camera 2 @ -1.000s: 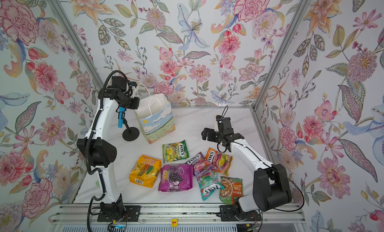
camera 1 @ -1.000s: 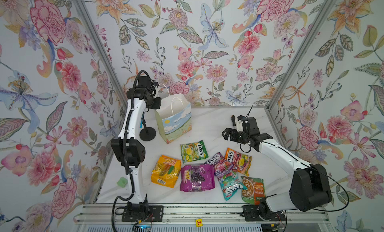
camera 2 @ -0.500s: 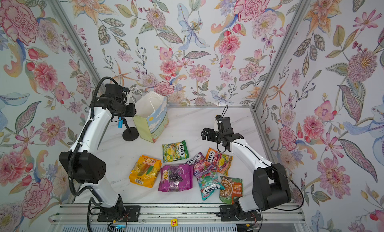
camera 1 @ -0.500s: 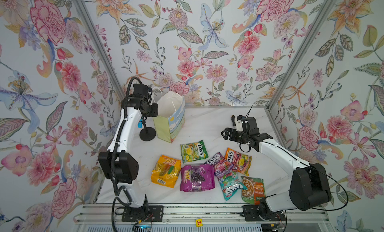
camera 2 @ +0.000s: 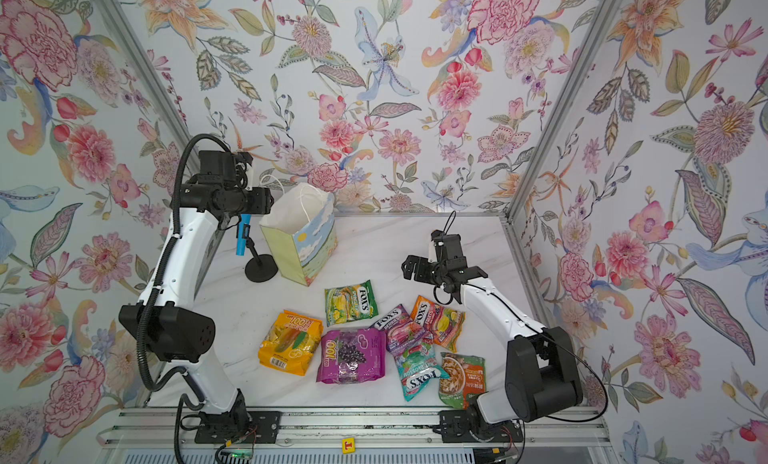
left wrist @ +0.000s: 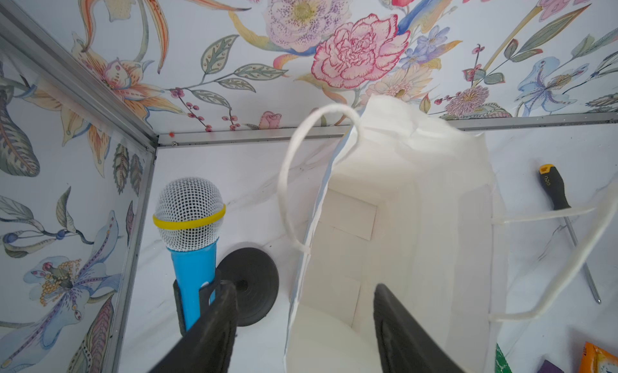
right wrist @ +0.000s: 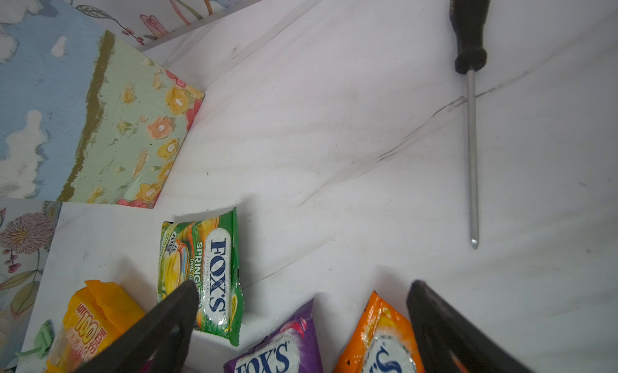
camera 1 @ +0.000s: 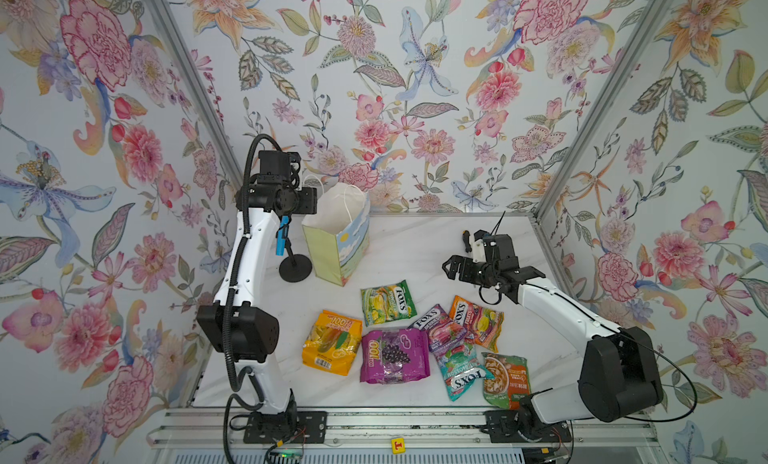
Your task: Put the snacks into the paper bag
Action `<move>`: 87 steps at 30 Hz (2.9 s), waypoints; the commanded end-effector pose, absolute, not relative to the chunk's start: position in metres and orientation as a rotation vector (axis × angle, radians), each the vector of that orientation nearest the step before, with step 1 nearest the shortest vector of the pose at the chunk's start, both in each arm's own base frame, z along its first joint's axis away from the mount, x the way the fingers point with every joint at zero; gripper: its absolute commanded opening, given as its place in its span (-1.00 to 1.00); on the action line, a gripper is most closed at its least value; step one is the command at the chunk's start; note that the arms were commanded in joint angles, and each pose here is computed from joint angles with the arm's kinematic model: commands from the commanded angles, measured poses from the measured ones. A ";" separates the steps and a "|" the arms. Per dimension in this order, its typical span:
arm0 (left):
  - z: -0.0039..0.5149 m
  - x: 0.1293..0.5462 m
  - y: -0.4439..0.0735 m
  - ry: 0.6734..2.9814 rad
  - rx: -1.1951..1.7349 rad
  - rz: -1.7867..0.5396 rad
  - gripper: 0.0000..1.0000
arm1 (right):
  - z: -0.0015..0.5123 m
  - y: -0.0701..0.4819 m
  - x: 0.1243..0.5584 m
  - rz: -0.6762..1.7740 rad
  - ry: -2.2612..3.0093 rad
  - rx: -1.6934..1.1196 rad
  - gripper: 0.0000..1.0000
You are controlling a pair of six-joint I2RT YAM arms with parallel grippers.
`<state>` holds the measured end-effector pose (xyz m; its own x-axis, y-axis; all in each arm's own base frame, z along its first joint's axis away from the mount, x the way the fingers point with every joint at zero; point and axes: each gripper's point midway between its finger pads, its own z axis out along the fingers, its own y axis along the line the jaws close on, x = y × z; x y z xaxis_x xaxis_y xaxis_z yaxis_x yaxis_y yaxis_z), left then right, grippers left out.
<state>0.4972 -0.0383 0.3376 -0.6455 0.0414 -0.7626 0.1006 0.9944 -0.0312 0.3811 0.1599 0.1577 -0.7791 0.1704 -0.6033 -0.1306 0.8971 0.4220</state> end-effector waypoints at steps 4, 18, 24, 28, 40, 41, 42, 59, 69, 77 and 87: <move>0.309 0.510 -0.045 2.366 0.190 -0.085 0.31 | 0.164 0.157 0.373 0.579 2.381 0.026 0.99; 0.278 0.535 -0.049 2.422 0.245 -0.089 0.25 | 0.167 0.154 0.369 0.569 2.382 0.029 0.98; 0.278 0.542 -0.050 2.408 0.242 -0.099 0.16 | 0.163 0.155 0.362 0.577 2.401 0.028 0.97; 0.277 0.545 -0.050 2.404 0.239 -0.115 0.00 | 0.160 0.159 0.358 0.600 2.415 0.016 0.91; 0.262 0.545 -0.048 2.440 0.246 -0.129 -0.30 | 0.146 0.209 0.308 0.705 2.535 -0.117 0.60; 0.262 0.545 -0.049 2.438 0.245 -0.133 -0.33 | 0.147 0.213 0.302 0.716 2.540 -0.122 0.54; 0.262 0.545 -0.049 2.437 0.245 -0.140 -0.39 | 0.147 0.217 0.295 0.730 2.546 -0.123 0.46; 0.241 0.538 -0.059 2.483 0.235 -0.260 -0.80 | 0.105 0.246 0.185 0.943 2.730 -0.009 -0.22; 0.254 0.532 -0.056 2.443 0.215 -0.245 -0.81 | 0.082 0.252 0.161 0.962 2.791 0.018 -0.29; 0.258 0.532 -0.053 2.435 0.207 -0.253 -0.81 | 0.064 0.243 0.157 0.909 2.820 0.044 -0.31; 0.262 0.531 -0.053 2.425 0.205 -0.269 -0.87 | 0.056 0.253 0.160 0.952 2.816 0.026 -0.47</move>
<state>0.5366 -0.0534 0.2435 -0.7745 0.0937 -0.6256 0.2151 0.9690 -0.1212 0.1561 0.2462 0.0562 -0.9871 0.0713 -0.1433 -0.0269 0.8090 0.5872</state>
